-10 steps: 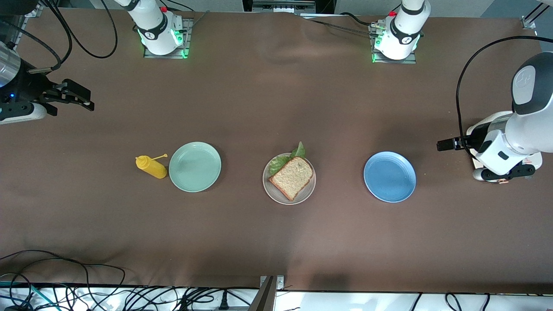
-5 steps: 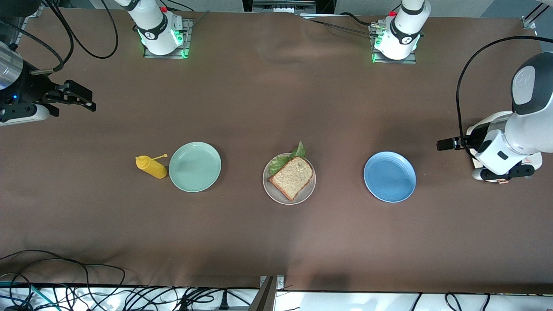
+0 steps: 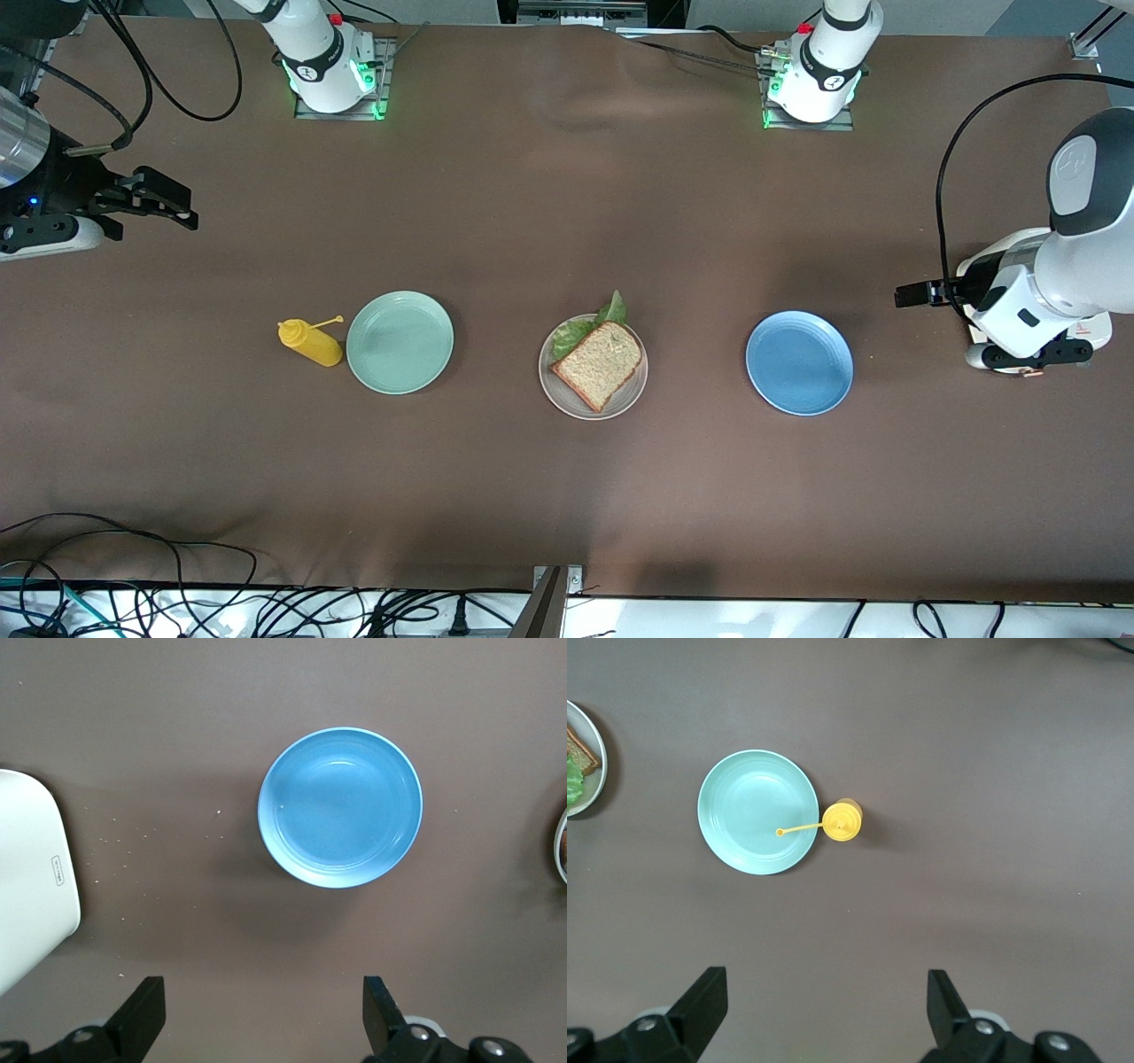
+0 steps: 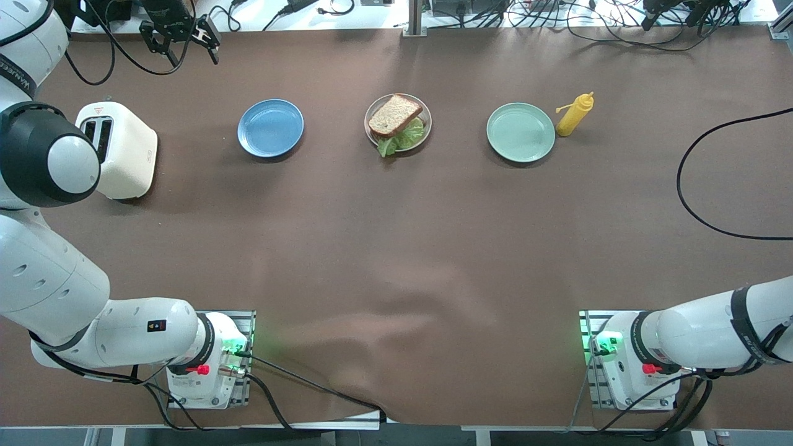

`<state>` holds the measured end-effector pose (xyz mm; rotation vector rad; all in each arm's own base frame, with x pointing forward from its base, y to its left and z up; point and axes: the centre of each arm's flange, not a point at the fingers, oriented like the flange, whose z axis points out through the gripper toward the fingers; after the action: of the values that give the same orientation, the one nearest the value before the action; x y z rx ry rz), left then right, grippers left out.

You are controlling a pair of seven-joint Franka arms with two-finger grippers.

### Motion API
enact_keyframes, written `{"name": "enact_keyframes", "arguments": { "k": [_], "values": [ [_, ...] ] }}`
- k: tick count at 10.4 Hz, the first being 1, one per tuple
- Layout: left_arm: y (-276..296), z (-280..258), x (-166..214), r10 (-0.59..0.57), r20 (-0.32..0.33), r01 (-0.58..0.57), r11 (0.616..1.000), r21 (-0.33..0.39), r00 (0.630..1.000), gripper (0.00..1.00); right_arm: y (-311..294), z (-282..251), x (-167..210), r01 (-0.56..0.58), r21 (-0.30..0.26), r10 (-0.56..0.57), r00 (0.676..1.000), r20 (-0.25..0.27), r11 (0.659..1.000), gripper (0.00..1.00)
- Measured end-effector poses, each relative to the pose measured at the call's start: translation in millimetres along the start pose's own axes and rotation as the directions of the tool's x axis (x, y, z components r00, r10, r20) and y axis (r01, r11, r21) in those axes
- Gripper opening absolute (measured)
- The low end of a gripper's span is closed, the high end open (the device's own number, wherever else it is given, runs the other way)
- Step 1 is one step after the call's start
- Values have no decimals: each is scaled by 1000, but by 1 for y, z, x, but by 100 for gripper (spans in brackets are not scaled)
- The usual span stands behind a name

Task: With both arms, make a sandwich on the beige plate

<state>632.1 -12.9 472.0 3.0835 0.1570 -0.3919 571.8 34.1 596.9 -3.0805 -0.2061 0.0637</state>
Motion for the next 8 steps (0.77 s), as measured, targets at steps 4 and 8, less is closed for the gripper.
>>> {"name": "enact_keyframes", "arguments": {
  "k": [4, 8],
  "values": [
    [4, 0, -3, 9, 0, -9, 1000, 2, 1000, 97, 1, 0, 0, -3, 0, 3, 1000, 0, 1000, 100],
    [-6, -21, -16, -10, -33, 10, 1000, 3, 999, 100, 3, -1, -1, -6, -2, 6, 1000, -1, 1000, 100]
  ]
}}
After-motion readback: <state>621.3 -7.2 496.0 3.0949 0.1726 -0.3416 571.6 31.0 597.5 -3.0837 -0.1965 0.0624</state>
